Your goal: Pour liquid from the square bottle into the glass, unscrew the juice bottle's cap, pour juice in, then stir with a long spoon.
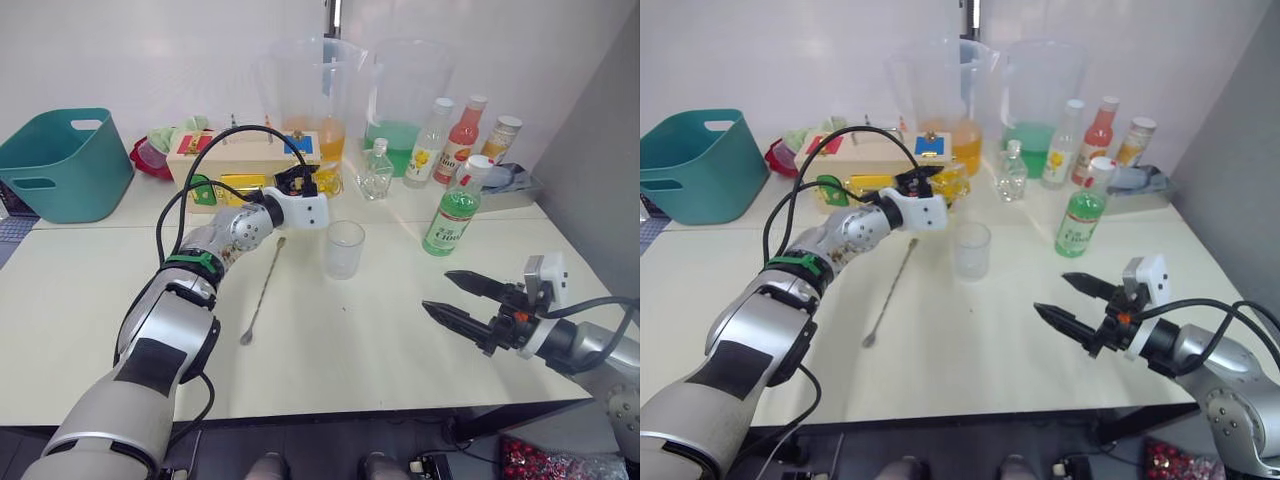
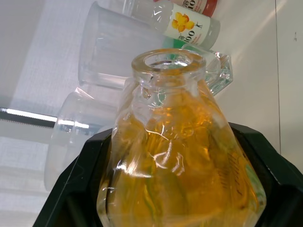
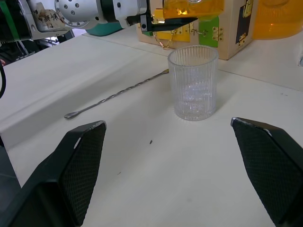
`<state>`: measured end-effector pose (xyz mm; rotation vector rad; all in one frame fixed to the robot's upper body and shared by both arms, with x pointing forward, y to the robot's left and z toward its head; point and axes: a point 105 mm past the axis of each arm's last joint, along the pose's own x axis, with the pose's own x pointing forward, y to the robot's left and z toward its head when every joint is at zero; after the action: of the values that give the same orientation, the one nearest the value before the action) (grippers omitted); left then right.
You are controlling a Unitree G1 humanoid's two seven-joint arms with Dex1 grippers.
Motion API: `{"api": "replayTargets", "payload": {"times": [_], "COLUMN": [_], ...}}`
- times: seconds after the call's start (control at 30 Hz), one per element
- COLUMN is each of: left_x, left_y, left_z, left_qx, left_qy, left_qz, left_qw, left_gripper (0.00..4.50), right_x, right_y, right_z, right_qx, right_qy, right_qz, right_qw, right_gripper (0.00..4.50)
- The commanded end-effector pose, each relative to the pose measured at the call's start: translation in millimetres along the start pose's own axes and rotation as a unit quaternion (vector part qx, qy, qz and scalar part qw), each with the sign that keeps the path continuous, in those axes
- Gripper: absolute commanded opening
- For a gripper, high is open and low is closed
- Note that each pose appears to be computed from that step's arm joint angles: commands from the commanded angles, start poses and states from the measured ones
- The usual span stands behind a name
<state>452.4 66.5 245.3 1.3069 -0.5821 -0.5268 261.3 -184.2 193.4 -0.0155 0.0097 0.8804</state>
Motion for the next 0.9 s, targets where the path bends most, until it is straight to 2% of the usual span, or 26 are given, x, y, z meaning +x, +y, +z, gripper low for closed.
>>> {"api": "replayTargets", "payload": {"times": [0.03,0.77,0.9], "left_x": [6.2,11.5,11.2], "left_y": [45.6,28.5,23.3], "left_z": [19.5,34.2,39.5], "left_qx": [0.024,0.053,0.088], "left_qy": [-0.035,-0.066,-0.082], "left_qz": [0.076,0.059,0.053], "left_qw": [0.996,0.995,0.991], "left_gripper": [2.79,2.79,2.79], "right_x": [1.2,1.0,0.8], "right_y": [4.3,4.3,3.7], "right_z": [12.8,11.4,10.6], "right_qx": [-0.027,-0.028,-0.03], "right_qy": [-0.008,-0.009,-0.007], "right_qz": [0.008,0.007,0.004], "right_qw": [1.0,1.0,1.0], "right_gripper": [4.48,4.48,4.48]}}
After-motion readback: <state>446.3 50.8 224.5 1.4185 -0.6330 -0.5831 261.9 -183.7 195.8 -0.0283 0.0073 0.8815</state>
